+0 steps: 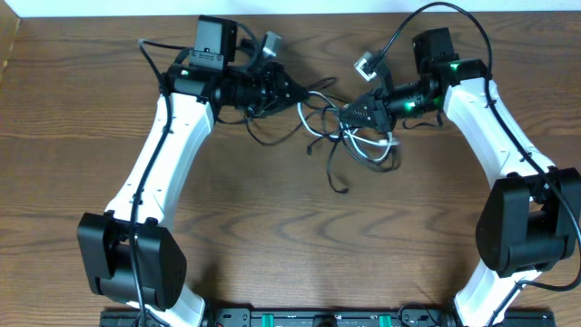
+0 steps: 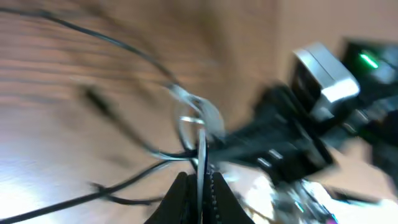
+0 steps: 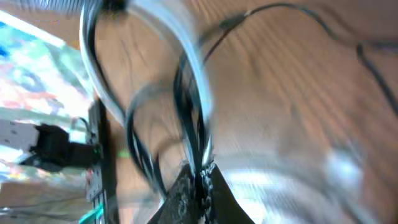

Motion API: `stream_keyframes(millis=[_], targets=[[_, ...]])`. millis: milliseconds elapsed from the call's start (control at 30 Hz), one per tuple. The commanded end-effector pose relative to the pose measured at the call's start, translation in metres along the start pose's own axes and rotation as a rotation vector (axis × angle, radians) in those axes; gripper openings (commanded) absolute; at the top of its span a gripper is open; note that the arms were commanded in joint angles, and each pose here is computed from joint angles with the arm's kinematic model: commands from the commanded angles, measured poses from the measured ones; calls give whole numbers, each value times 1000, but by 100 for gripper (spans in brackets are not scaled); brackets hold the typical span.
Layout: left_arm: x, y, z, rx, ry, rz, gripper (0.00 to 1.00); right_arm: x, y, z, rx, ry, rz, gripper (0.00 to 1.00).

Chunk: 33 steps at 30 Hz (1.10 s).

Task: Untangle cables

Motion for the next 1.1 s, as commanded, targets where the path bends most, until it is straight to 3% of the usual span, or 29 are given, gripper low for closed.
stream_keyframes(millis=[0,167,300,433,567,833,1067], targets=[[-16,43,-22,-355,-123,-20,8,8,4,-13,45,16,-37,1],[-14,62,-31,-533,-138,-38,8,14,43,-30,-73,-11,-143,1],[-9,63,-31,-541,-111,-40,8,5,75,-55,-158,-123,-259,1],[-4,60,-28,-506,-81,-38,8,-4,74,-63,-51,-152,-237,1],[-4,48,-22,-384,-62,-32,8,-11,61,-53,76,-141,-148,2],[-17,-9,-15,95,-71,79,7,-12,45,-18,168,-66,-147,35],[-14,-28,-19,266,-29,36,8,-18,25,3,181,-48,-155,47]])
Point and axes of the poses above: each gripper's point midway between its finger pads, its own z axis out along the fingers, its own y axis along the line the jaws close on, x = y × z, the point moved 6 cm from there along -z, back along the fingers, and after that the axes turned 15 degrees about z, right-handed, at the moved point
